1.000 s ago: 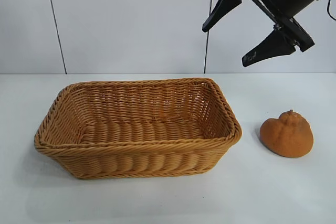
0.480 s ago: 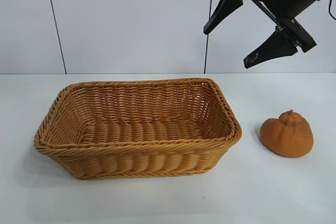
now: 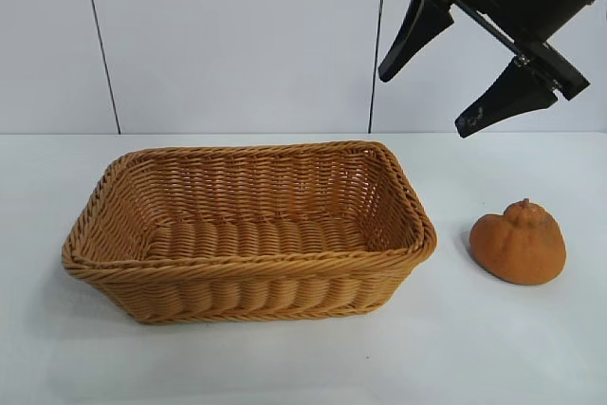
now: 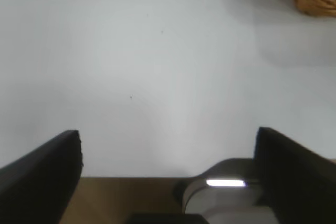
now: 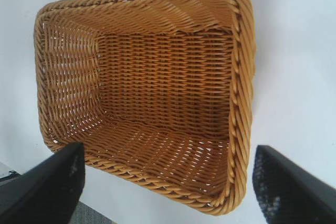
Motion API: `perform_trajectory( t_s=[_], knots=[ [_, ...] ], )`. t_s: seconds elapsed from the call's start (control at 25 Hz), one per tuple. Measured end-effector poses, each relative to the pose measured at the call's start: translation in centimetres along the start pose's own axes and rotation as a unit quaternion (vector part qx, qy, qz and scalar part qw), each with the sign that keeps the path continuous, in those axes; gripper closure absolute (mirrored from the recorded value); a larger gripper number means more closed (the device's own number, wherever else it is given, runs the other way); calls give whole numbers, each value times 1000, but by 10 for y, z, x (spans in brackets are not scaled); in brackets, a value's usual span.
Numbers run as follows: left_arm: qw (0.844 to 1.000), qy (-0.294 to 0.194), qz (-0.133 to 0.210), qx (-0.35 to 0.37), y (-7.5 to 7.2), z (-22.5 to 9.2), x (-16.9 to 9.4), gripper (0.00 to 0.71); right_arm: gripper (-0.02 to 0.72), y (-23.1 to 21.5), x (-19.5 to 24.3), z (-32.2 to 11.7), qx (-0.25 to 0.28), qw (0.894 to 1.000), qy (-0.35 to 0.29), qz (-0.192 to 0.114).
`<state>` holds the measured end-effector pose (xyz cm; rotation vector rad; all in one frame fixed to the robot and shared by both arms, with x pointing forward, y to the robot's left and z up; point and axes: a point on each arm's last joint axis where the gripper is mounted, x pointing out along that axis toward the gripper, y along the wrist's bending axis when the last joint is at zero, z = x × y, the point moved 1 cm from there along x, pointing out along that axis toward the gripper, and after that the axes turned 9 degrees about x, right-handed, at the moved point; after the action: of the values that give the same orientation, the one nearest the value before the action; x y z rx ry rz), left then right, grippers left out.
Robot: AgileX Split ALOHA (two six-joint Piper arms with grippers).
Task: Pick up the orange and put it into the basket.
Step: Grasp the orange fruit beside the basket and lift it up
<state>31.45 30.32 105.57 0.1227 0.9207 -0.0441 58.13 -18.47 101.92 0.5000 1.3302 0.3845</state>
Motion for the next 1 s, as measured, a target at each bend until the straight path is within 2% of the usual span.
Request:
perform_trajectory(
  t_s=[0.16, 0.32, 0.68, 0.76, 1.0],
  knots=[
    [998, -65, 9, 0, -4, -27, -5, 76, 108, 2, -4, 3, -11, 1000, -4, -5],
    [994, -111, 16, 0, -6, -38, -15, 76, 108, 6, -15, 10, -34, 999, -11, -28],
    [992, -123, 18, 0, -6, -41, -17, 76, 108, -8, -32, 19, -41, 988, -24, -149],
    [992, -124, 18, 0, -6, -41, -17, 76, 108, -11, -33, 19, -38, 985, -27, -163],
    [987, -160, 23, 0, -7, -48, -26, 76, 108, -30, -44, 26, -5, 984, -39, -175]
  ],
)
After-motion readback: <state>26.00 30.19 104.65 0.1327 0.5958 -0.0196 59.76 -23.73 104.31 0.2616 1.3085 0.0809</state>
